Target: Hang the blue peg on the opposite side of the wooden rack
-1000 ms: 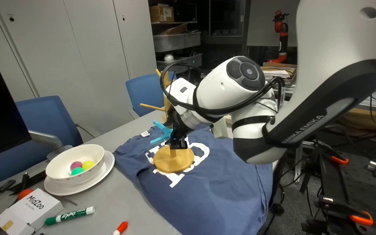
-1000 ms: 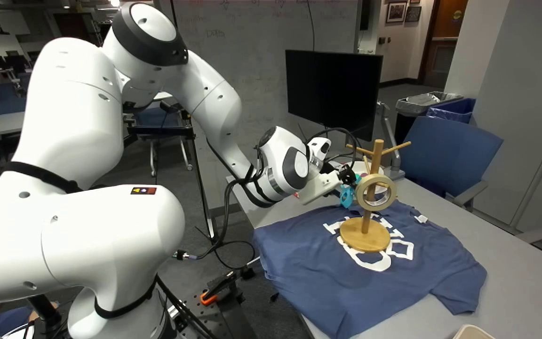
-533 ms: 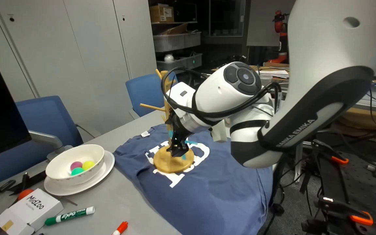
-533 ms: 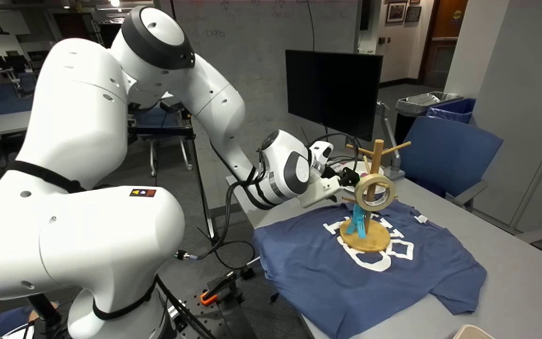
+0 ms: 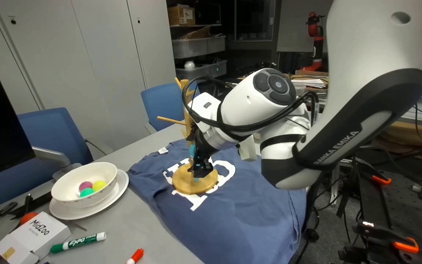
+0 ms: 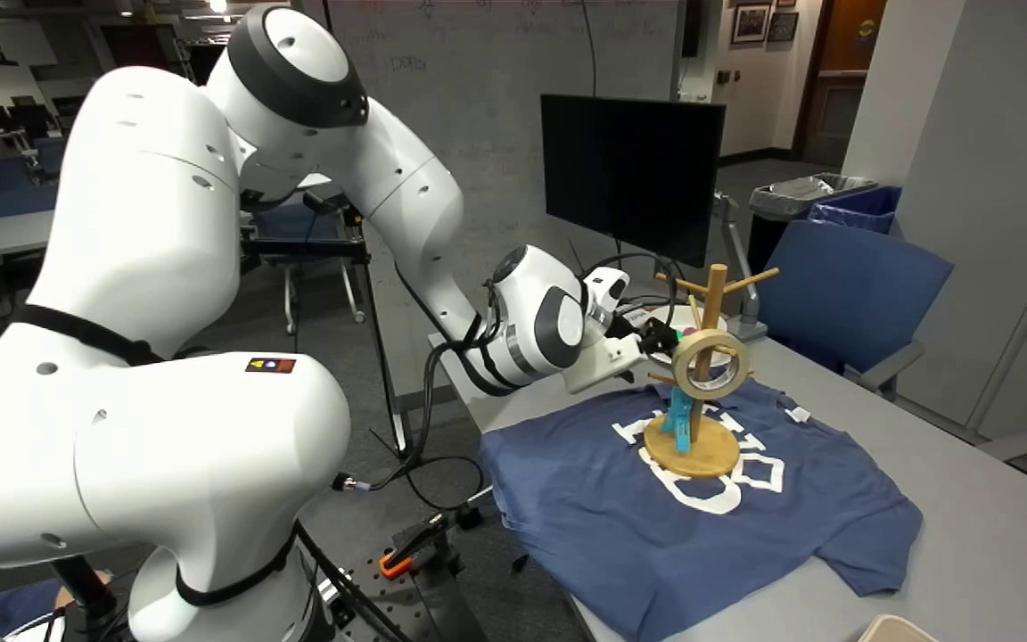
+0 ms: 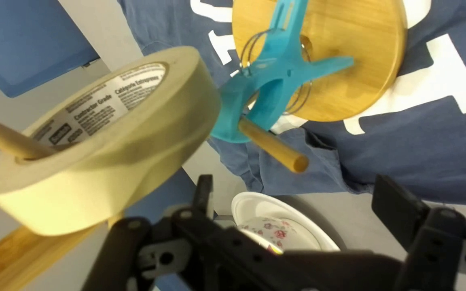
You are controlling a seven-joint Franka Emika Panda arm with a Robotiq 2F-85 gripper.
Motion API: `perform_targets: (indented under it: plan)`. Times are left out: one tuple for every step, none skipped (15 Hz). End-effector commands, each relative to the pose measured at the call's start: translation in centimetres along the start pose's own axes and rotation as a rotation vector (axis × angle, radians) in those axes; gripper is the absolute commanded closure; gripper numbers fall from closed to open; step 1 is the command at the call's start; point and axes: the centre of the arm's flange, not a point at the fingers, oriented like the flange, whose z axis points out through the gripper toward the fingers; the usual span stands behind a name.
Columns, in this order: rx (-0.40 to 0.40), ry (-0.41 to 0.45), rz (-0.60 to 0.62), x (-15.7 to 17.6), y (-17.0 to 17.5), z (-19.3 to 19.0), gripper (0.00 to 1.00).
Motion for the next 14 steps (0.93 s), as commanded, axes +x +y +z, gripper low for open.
perform_targets:
  plan:
    - [0.065,-0.012,0.01,0.1,0.4,-3.2,0.0]
    - [0.081,-0.014,0.016,0.1,0.4,-4.1,0.0]
    - [0.089,-0.015,0.022,0.0,0.5,-4.9,0.0]
    - [0.099,-0.017,0.031,-0.1,0.7,-5.8,0.0]
    - [0.109,-0.02,0.04,-0.3,0.8,-6.6,0.0]
    - [0.118,-0.023,0.051,-0.5,1.0,-7.6,0.0]
    - [0.13,-0.025,0.063,-0.8,1.2,-8.5,0.0]
    - [0.14,-0.028,0.074,-1.1,1.4,-9.3,0.0]
    - [0.143,-0.031,0.085,-1.4,1.6,-10.2,0.0]
    - [0.149,-0.028,0.097,-1.8,1.9,-11.2,0.0]
    - [0.148,-0.022,0.108,-2.1,2.1,-12.1,0.0]
    - [0.149,-0.015,0.124,-2.3,2.5,-13.0,0.0]
    - [0.15,-0.008,0.136,-2.6,2.7,-13.8,0.0]
    - [0.15,0.0,0.146,-3.0,2.9,-14.5,0.0]
